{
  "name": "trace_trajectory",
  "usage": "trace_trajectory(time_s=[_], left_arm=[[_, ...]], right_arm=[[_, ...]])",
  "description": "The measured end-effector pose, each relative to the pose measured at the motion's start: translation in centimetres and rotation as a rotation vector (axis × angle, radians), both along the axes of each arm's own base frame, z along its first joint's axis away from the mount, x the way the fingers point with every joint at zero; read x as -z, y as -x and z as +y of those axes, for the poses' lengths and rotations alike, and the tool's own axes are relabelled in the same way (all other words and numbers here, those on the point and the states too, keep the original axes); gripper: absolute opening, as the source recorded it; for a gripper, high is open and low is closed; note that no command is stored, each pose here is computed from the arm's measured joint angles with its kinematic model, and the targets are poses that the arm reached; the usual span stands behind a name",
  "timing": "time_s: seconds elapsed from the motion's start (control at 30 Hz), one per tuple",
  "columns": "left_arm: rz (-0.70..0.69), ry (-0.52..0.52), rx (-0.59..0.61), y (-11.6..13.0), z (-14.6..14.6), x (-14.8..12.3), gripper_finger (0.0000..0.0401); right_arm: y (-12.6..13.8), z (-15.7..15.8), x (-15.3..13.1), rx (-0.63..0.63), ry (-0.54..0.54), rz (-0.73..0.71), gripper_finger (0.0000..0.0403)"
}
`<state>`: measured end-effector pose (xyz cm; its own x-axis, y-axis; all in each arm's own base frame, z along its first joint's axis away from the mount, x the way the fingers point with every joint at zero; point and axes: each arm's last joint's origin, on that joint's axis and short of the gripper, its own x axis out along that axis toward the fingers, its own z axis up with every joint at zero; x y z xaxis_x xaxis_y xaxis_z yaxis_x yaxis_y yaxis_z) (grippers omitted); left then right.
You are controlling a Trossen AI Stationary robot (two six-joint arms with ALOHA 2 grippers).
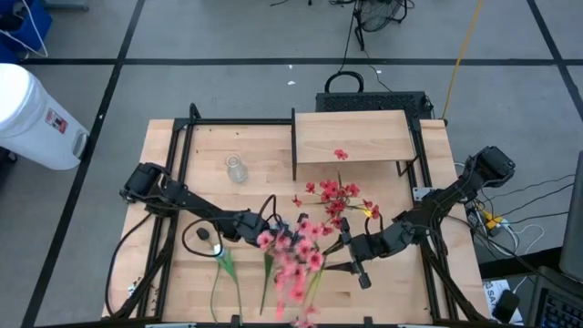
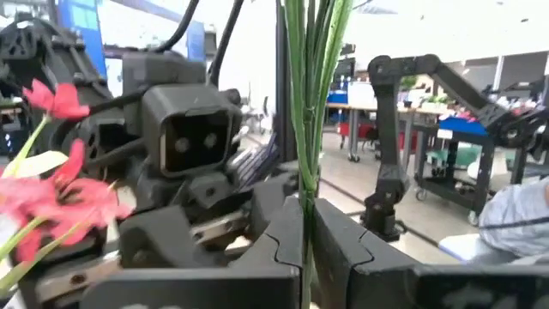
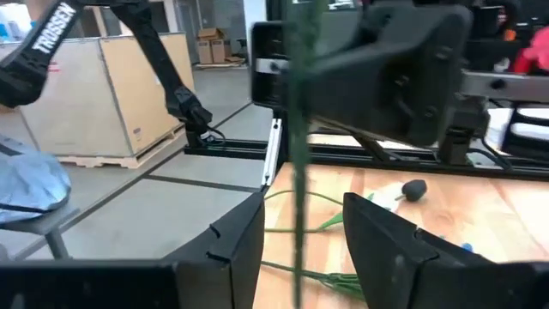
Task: Pick and place flowers into a vace then onto a shelf
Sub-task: Put the pink flowers into the right transparent vase
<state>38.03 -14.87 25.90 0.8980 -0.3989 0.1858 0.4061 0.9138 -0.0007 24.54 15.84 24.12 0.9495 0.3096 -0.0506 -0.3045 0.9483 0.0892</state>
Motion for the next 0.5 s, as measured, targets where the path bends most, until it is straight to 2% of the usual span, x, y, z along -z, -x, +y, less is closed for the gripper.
trace_trajectory(time_s=[0.5], left_arm=[[-0.02, 0.021, 0.019, -0.1, 0.4, -0.3, 0.001]], right_arm=[[-1.1, -0.4, 0.7, -0.018, -0.037, -0.019, 0.0149]])
